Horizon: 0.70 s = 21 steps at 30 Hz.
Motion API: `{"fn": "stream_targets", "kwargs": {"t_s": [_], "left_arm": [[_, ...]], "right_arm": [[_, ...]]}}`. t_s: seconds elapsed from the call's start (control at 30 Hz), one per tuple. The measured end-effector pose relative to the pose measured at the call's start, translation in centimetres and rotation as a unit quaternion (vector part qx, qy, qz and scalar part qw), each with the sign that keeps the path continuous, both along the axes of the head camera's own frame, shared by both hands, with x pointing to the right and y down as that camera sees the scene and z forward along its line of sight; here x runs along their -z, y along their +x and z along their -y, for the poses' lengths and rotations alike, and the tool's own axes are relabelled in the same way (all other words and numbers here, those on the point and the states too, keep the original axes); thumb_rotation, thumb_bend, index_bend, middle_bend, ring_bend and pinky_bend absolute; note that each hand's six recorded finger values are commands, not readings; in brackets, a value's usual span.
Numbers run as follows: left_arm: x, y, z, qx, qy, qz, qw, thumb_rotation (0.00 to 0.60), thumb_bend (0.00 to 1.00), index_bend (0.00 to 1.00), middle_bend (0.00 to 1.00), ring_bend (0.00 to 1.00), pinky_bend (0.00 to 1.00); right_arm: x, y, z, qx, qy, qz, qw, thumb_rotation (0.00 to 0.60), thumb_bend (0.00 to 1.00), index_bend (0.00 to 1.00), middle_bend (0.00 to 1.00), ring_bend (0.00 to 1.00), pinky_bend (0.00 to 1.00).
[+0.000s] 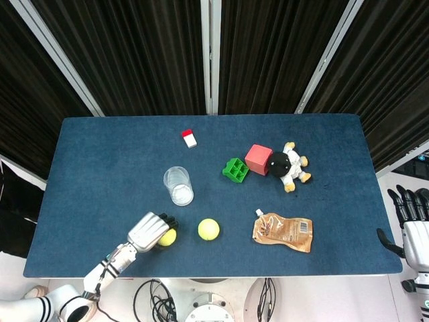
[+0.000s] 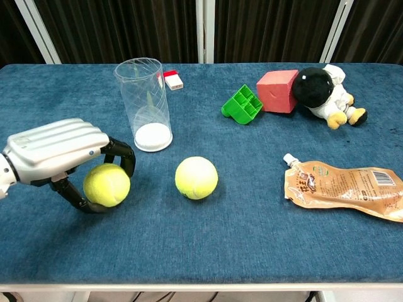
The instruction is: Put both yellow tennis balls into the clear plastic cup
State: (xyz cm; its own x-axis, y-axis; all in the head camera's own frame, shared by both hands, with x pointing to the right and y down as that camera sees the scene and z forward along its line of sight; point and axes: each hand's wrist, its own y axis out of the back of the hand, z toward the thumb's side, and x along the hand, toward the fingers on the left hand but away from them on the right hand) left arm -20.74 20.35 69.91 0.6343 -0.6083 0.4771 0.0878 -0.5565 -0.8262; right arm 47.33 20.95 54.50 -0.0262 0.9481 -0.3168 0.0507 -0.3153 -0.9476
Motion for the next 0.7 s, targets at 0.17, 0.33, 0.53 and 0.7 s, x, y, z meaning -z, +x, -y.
{"fn": "stream_targets", "kwargs": {"t_s": [0.17,0.33,0.53,0.7], "left_arm": [[3.7,-0.5,1.1,0.011,0.051,-0.027,0.9983,0.6,0.19,0.56,0.55,0.58,0.81],[8.9,-2.4,4.0,0.045,0.121,-0.045,0.9907,0.6,0.21,0.58,0.57,0.6,0.82],[13.6,-3.0,8.2,0.082,0.182,-0.062,0.978,0.6,0.22,0.59,0.57,0.61,0.83],[14.1,-1.0,10.4,0.087,0.172,-0.082,0.9778,0.6,0.22,0.59,0.57,0.61,0.82]], "right_arm": [[-0.1,-0.3,0.2,0.004,-0.001,0.003,1.0,0.6,0.25,0.0,0.0,0.0,0.0],[-0.5,-1.2,0.0,0.023,-0.008,0.004,0.9997,0.6,0.25,0.0,0.0,0.0,0.0],[-0.5,-1.8,0.0,0.029,-0.007,0.009,0.9995,0.6,0.25,0.0,0.0,0.0,0.0],[-0.2,-2.1,-0.1,0.032,-0.002,0.009,0.9995,0.6,0.26,0.0,0.0,0.0,0.0]]}}
